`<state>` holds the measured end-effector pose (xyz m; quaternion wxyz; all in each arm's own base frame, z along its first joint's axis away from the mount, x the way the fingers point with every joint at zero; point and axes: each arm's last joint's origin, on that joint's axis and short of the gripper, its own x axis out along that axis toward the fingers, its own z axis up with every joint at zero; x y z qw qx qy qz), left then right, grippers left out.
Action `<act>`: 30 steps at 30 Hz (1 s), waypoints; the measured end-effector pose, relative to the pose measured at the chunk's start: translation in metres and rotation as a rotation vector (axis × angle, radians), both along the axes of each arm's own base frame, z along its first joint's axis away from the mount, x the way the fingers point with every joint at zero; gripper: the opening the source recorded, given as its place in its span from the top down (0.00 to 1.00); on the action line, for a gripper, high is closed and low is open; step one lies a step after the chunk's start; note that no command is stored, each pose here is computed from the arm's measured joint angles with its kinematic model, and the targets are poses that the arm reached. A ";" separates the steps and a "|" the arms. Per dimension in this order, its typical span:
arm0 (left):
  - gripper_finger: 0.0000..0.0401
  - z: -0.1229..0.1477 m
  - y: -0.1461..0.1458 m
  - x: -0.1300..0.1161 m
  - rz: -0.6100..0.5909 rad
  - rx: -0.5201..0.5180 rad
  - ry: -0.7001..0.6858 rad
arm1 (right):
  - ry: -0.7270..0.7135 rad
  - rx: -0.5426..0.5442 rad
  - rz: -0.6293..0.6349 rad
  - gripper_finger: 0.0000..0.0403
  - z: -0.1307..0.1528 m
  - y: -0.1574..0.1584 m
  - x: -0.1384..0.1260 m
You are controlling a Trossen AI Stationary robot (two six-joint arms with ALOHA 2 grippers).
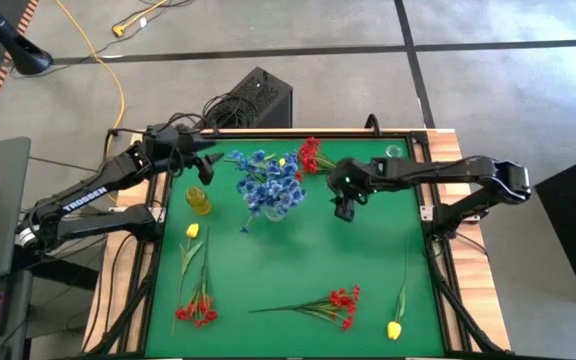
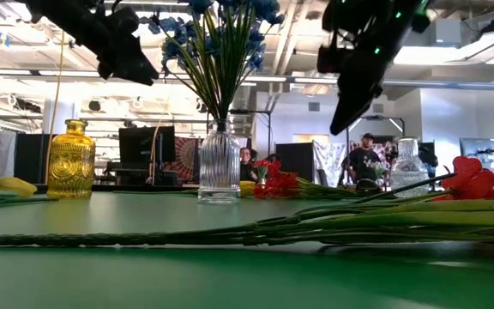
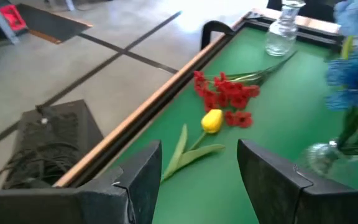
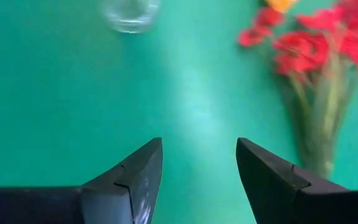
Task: Sort flowers into vase by color
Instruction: Put the top right red flowers into the top transparent vase
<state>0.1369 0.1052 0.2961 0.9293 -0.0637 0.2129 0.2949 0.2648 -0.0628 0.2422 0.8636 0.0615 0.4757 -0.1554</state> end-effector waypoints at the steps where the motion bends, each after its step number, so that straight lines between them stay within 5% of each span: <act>1: 0.50 0.000 0.000 0.000 -0.003 -0.005 -0.004 | 0.006 0.000 -0.028 0.42 -0.003 -0.008 0.000; 11: 0.50 -0.001 0.000 0.000 0.004 -0.024 -0.009 | 0.206 -0.034 -0.017 0.42 -0.041 -0.068 -0.006; 22: 0.50 -0.001 0.000 0.000 0.005 -0.023 -0.007 | 0.433 0.080 -0.043 0.42 -0.075 -0.093 -0.025; 30: 0.50 0.000 0.000 0.000 0.008 -0.023 -0.017 | 0.406 0.019 -0.050 0.42 -0.071 -0.107 -0.029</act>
